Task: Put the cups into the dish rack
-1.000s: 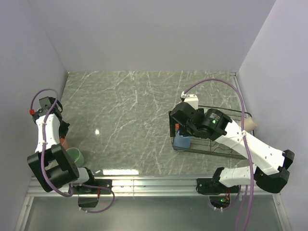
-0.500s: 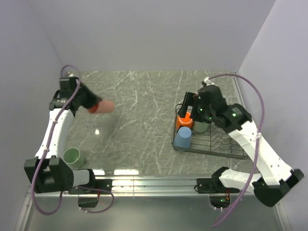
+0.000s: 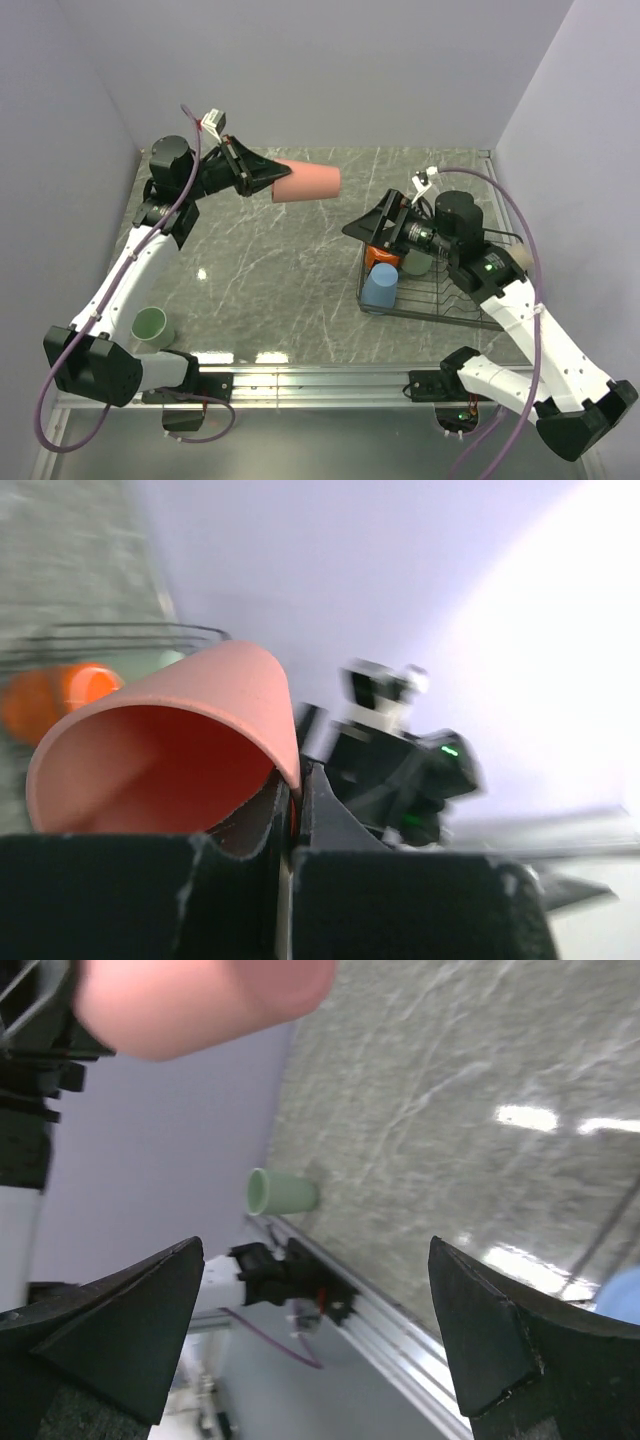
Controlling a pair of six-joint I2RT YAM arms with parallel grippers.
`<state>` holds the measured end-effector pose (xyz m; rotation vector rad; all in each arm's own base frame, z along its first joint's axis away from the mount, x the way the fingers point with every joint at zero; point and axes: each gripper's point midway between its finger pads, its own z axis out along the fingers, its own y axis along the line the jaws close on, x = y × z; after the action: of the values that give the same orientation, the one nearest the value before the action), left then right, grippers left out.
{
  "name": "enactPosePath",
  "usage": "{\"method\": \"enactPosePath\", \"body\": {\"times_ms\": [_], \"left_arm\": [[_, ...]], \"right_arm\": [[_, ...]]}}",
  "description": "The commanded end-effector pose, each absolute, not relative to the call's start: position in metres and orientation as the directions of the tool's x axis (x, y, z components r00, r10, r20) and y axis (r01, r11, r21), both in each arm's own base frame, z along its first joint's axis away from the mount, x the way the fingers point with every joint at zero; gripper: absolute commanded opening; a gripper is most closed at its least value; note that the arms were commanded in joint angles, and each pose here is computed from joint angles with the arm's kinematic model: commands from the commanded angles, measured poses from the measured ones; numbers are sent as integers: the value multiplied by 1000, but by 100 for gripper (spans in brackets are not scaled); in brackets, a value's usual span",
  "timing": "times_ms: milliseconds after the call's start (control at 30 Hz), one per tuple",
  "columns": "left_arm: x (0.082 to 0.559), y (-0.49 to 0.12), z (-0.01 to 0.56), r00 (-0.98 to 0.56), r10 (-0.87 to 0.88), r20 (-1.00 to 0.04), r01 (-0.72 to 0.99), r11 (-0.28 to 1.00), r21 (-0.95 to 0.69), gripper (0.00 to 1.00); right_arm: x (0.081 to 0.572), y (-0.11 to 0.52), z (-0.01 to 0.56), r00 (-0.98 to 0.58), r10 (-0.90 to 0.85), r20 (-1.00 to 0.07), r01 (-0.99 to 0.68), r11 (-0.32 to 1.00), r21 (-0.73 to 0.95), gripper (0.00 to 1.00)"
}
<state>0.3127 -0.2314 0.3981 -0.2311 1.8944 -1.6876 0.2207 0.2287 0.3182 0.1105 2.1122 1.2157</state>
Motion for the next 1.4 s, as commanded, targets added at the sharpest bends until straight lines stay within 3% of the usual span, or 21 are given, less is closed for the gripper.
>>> {"method": "enactPosePath", "body": {"times_ms": [0,233,700,733,833,867,933,967,1000,1033,1133,1167,1200,1233,1267,1300,1367], "left_arm": [[276,-245,456,-854,-407,-324,359,-11,-933,0],[260,-258,461,-888,-354,-295,341,-74,-937,0],[231,-288,461,-917,-294,-269,317,-129,-940,0],[230,-290,461,-917,-295,-271,318,-125,-940,0],[231,-292,455,-914,-303,-269,311,-99,-945,0],[231,-294,452,-916,-300,-267,306,-91,-948,0],[232,-294,444,-918,-304,-254,287,-69,-955,0],[234,-294,441,-912,-314,-262,292,-53,-955,0],[235,-294,432,-917,-314,-244,266,-27,-964,1],[236,-293,430,-915,-319,-246,262,-10,-965,3],[240,-291,408,-912,-326,-250,226,111,-968,27],[247,-287,398,-890,-349,-295,246,178,-953,43],[249,-284,391,-881,-363,-304,232,228,-946,48],[256,-269,365,-854,-395,-339,181,386,-905,68],[253,-265,360,-865,-391,-313,143,406,-903,68],[252,-259,350,-857,-379,-349,148,468,-871,78],[257,-243,340,-825,-404,-396,120,559,-820,84]], "right_arm": [[222,249,368,-748,475,-464,-339,329,882,100],[226,255,407,-724,552,-413,-397,157,905,100],[235,255,427,-694,594,-407,-422,123,898,97],[233,253,428,-689,597,-411,-427,124,896,93],[229,250,428,-687,597,-414,-429,128,894,68],[226,248,430,-680,600,-420,-437,128,890,48],[225,244,429,-669,608,-428,-436,145,888,28],[222,243,427,-670,605,-429,-428,157,890,12],[222,240,428,-664,609,-434,-428,166,888,5],[219,237,431,-651,609,-452,-443,178,879,0],[213,229,431,-624,608,-490,-451,232,862,0],[212,225,424,-629,601,-493,-426,264,865,0],[211,220,428,-612,607,-507,-428,284,858,0],[208,206,425,-584,602,-545,-405,365,838,0],[209,201,426,-559,608,-564,-415,384,825,0],[208,194,412,-570,598,-563,-360,434,826,0],[207,175,415,-523,596,-609,-342,507,791,0]]}}
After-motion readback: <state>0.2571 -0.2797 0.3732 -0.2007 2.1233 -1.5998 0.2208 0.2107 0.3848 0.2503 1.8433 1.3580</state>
